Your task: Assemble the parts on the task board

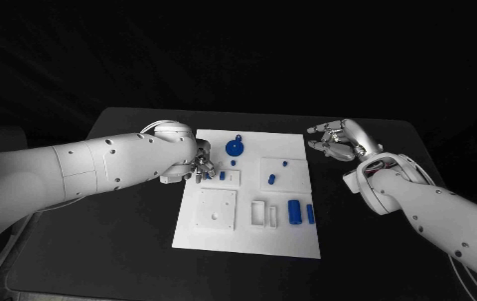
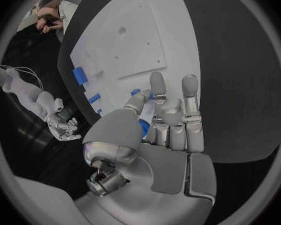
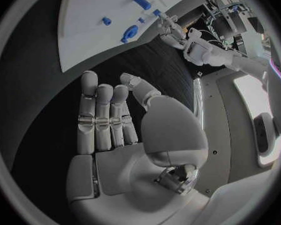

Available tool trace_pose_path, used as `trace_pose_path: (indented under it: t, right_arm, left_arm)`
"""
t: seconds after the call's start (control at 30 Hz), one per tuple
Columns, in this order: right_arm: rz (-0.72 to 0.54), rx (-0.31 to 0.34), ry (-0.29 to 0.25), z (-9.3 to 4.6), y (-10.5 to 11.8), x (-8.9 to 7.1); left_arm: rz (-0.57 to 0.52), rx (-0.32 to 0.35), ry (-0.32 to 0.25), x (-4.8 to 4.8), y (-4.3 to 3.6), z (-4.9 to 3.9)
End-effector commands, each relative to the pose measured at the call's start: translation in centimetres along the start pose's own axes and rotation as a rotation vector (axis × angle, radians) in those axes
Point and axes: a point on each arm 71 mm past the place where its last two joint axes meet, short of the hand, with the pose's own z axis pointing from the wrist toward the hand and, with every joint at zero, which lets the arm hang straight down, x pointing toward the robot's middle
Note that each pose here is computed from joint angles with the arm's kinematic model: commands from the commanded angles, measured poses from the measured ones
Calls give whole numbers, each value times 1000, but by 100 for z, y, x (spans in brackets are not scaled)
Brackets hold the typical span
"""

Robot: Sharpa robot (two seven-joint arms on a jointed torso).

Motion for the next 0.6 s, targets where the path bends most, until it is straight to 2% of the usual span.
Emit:
trace_pose_path:
  t: [0.03,0.6]
  right_arm:
    - [7,-8,12,2,10,11]
    - [9,-10,15,4,16,17]
  left_arm:
    - [8,4,18,59,-19,27]
    - [8,7,22,99,-57,61]
